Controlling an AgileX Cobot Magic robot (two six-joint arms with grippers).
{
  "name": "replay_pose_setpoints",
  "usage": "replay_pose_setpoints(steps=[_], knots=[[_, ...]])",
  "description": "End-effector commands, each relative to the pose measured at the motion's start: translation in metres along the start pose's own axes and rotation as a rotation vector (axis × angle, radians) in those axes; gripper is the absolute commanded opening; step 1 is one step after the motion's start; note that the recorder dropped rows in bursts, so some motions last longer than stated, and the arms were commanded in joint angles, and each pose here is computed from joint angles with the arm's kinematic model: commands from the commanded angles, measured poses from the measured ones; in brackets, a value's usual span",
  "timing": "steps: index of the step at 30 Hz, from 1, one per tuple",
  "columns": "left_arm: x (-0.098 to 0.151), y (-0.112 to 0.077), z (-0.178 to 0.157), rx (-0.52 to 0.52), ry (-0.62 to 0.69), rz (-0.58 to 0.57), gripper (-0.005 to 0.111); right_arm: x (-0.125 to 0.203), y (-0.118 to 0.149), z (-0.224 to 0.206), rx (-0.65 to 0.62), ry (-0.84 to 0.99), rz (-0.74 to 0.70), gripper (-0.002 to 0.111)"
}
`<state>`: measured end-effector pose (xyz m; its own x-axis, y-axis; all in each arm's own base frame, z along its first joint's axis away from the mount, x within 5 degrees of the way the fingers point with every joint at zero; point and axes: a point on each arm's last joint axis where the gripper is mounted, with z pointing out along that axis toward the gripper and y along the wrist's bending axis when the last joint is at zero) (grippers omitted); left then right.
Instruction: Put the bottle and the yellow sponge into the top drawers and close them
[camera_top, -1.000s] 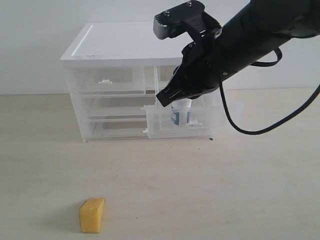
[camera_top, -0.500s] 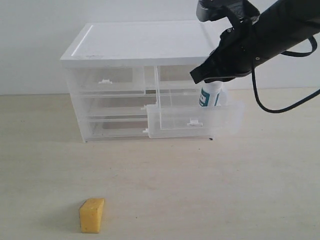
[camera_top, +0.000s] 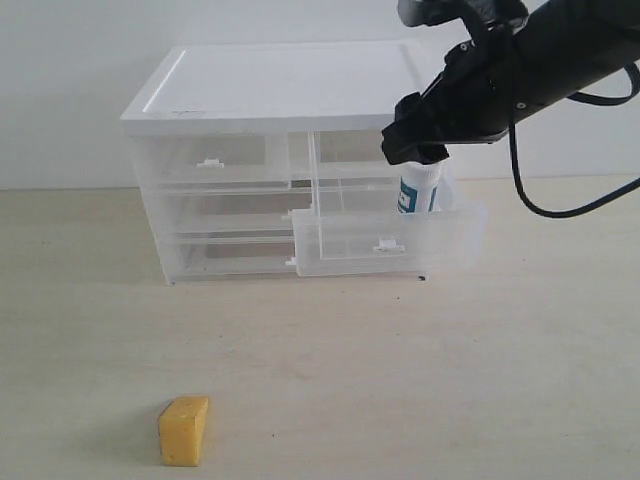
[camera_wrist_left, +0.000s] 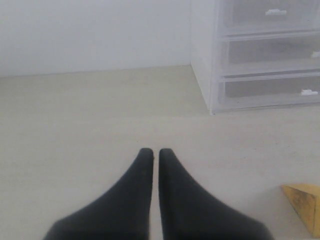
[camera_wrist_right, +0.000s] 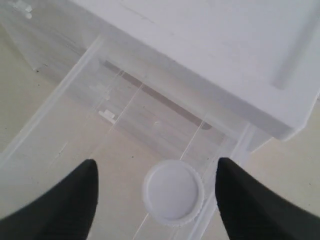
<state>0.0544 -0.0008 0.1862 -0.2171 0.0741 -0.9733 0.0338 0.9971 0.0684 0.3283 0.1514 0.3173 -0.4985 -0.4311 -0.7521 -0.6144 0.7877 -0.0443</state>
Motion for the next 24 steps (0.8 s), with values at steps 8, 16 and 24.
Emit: replay_pose_setpoints(steps=[8, 16, 24], knots=[[0.001, 0.0, 0.0, -0.003, -0.001, -0.004, 0.004, 0.005, -0.003, 0.017, -0.017, 0.016, 0.027, 0.06], [0.001, 0.0, 0.0, -0.003, -0.001, -0.004, 0.004, 0.001, 0.011, 0.015, -0.176, -0.016, 0.083, 0.06], [0.001, 0.0, 0.0, -0.003, -0.001, -0.004, 0.004, 0.002, 0.016, 0.014, -0.237, 0.003, 0.113, 0.06]])
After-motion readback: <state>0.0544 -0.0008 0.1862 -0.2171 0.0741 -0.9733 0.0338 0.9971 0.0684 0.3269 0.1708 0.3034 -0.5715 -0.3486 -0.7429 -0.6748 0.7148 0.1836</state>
